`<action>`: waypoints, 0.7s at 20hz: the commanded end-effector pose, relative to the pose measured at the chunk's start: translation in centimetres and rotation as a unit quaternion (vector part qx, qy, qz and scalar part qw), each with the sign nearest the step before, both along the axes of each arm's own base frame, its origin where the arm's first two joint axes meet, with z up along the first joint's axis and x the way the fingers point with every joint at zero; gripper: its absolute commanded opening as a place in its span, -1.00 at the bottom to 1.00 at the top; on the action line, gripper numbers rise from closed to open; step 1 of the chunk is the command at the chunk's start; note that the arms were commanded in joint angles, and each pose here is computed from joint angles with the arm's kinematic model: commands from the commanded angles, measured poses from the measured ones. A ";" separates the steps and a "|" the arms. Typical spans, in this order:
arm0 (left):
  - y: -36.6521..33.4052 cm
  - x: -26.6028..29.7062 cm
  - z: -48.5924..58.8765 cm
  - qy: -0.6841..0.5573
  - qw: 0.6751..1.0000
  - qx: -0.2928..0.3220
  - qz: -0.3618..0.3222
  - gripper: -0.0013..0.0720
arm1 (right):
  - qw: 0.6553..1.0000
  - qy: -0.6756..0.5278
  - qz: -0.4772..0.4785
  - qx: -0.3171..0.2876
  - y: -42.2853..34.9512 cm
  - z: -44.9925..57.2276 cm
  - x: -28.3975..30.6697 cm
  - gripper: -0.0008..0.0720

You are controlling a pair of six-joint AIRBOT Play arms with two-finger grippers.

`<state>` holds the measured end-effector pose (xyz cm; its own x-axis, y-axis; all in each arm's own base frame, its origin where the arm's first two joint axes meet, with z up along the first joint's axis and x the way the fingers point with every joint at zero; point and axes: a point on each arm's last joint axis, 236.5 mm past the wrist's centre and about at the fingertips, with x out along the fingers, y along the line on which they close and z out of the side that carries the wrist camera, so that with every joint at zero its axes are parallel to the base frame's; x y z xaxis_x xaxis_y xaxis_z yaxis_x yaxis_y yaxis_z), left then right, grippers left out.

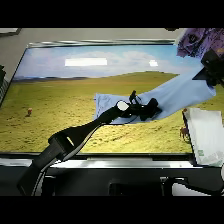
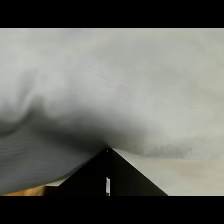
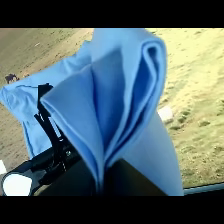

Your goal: Fold the clothes and pants, and hang the long-sleeved shirts on hangers.

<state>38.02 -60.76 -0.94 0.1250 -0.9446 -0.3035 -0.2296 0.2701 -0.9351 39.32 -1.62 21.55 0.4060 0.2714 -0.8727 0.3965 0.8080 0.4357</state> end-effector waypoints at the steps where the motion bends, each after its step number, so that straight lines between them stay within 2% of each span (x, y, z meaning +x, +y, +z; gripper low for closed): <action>1: 2.0 -0.3 1.3 -0.019 0.998 0.012 -0.058 -0.93 | 1.000 -0.002 -0.012 -0.007 -0.4 0.2 0.0 -0.88; 3: 6.3 0.3 2.1 -0.060 0.990 0.065 -0.113 -0.93 | 1.000 -0.003 -0.015 0.014 0.4 0.5 0.0 -0.88; 5: 12.6 2.1 2.9 -0.111 0.971 0.157 -0.145 -0.93 | 0.999 -0.013 -0.024 0.021 1.2 0.7 0.8 -0.88; 7: 20.2 4.5 4.9 -0.156 0.944 0.250 -0.149 -0.93 | 1.000 -0.019 -0.019 0.012 3.4 0.5 1.8 -0.88; 10: 30.2 7.8 10.1 -0.197 0.918 0.328 -0.103 -0.92 | 0.999 -0.034 0.008 0.027 10.0 0.1 3.6 -0.88; 14: 39.0 10.4 17.5 -0.236 0.912 0.336 -0.006 -0.92 | 0.999 -0.044 0.032 0.005 18.6 -2.9 5.7 -0.88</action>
<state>47.50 -29.29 12.89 0.2682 -0.6555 -0.7060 0.1964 0.7546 -0.6261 43.64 11.65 20.26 0.4396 0.3233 -0.8380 0.3194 0.8157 0.4822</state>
